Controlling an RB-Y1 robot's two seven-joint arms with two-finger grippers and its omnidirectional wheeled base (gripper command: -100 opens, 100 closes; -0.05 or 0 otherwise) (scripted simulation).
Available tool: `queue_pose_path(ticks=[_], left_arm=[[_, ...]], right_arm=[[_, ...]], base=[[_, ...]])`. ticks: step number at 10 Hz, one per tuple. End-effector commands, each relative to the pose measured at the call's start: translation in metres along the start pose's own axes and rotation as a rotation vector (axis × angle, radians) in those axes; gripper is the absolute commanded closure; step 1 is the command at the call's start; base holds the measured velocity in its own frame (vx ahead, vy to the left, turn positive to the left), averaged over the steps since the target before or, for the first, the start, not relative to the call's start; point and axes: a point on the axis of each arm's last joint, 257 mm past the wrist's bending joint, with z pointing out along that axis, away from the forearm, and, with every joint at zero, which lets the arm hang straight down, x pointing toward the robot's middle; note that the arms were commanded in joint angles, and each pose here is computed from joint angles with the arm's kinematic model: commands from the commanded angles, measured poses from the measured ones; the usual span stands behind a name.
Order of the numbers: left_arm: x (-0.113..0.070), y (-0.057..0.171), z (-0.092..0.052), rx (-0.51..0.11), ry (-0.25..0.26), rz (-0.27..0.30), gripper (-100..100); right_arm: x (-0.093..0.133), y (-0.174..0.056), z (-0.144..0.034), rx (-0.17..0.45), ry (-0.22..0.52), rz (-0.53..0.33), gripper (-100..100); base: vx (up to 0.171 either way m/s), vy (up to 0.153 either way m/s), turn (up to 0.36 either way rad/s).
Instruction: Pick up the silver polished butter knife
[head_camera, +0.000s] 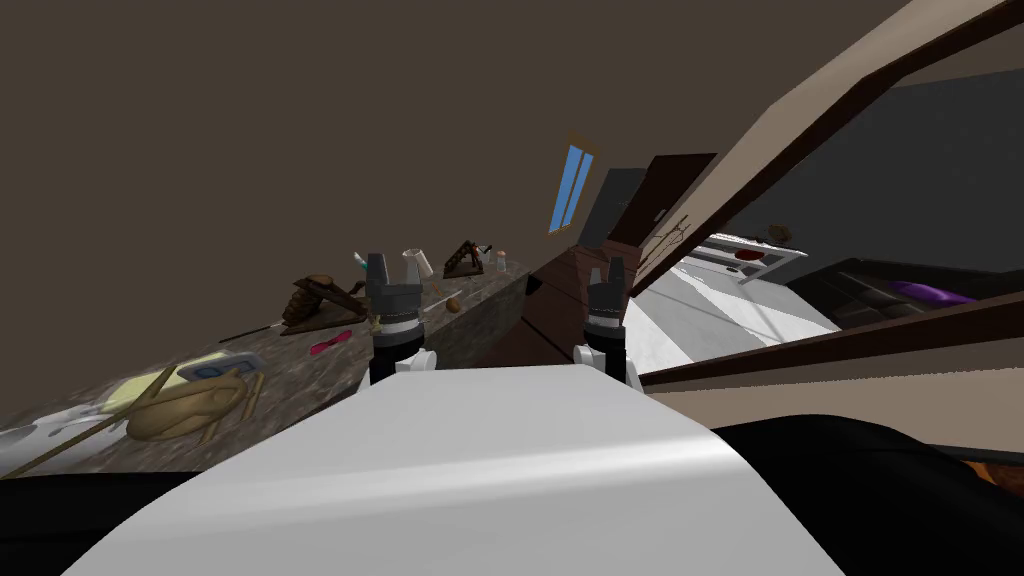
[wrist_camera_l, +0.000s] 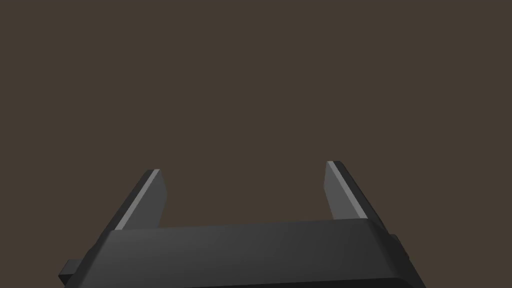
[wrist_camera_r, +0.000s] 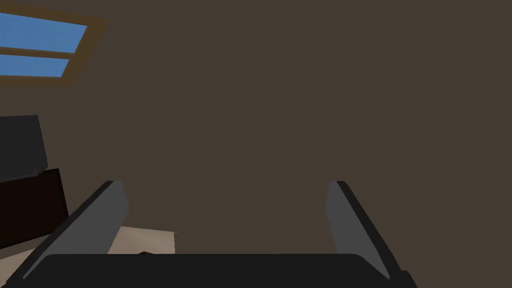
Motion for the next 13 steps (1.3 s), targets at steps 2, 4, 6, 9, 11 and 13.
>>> queue_pose_path(ticks=[2,4,6,9,11,13], left_arm=[[0.001,0.009,-0.009,-0.041,0.061,0.083,-100],[-0.001,0.017,-0.018,-0.077,0.094,0.158,-100],[-0.006,0.027,-0.028,-0.12,0.124,0.246,-100],[-0.017,0.043,-0.048,-0.194,0.168,0.397,-100],[-0.026,0.053,-0.062,-0.247,0.196,0.502,-100],[-0.037,0.063,-0.08,-0.305,0.227,0.608,-100]], right_arm=[[0.0,0.0,0.0,0.0,0.0,0.0,0],[0.0,0.0,0.0,0.0,0.0,0.0,0],[0.0,0.0,0.0,0.0,0.0,0.0,0],[0.0,0.0,0.0,0.0,0.0,0.0,0],[0.0,0.0,0.0,0.0,0.0,0.0,0],[0.0,0.0,0.0,0.0,0.0,0.0,0]], base=[[0.036,-0.036,-0.08],[0.058,-0.057,-0.079],[0.076,-0.067,-0.093],[0.085,-0.089,-0.101],[0.107,-0.09,-0.11],[0.114,-0.104,-0.131]])
